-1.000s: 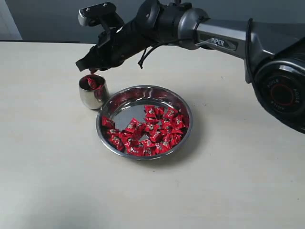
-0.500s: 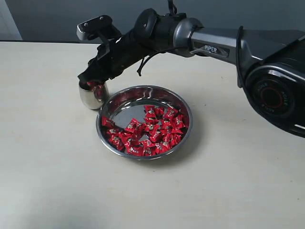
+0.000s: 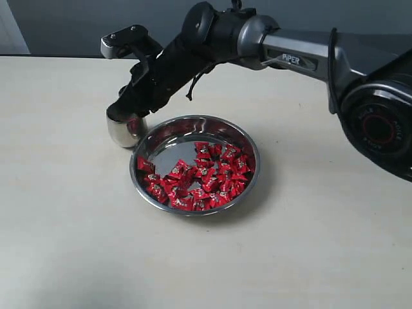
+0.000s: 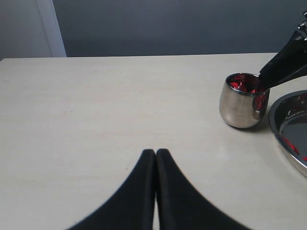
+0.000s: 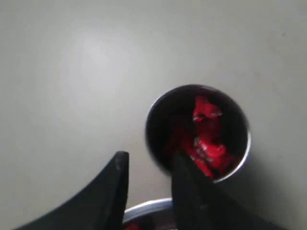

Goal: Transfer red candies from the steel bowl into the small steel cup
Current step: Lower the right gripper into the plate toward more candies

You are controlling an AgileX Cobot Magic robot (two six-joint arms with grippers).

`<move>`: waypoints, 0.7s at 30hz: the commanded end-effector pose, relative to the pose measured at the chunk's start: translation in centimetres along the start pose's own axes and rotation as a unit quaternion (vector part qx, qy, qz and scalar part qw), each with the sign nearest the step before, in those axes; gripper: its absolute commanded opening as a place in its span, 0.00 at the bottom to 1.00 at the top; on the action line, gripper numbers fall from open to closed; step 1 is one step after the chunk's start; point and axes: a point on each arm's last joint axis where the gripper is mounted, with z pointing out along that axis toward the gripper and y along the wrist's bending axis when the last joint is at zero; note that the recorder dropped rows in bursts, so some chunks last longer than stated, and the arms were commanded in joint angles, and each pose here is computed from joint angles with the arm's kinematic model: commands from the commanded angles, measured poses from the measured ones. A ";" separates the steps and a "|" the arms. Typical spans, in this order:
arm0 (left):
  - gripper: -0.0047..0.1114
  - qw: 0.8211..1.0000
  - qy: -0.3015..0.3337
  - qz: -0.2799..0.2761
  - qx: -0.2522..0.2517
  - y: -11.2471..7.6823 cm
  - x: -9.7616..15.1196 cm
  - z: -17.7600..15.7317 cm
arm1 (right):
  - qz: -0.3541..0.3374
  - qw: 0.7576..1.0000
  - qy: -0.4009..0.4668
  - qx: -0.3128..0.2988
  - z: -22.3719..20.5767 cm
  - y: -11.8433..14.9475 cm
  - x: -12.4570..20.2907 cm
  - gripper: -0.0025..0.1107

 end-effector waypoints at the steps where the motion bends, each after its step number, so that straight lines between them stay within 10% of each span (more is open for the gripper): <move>1: 0.04 1.000 -0.005 0.000 0.003 0.0 0.0 0.0 | -0.010 0.996 0.067 -0.055 -1.6 1.3 0.5 0.30; 21: 0.04 1.000 -0.005 0.000 0.003 0.0 0.0 0.0 | 0.017 0.981 0.167 -0.101 2.9 0.4 5.1 0.30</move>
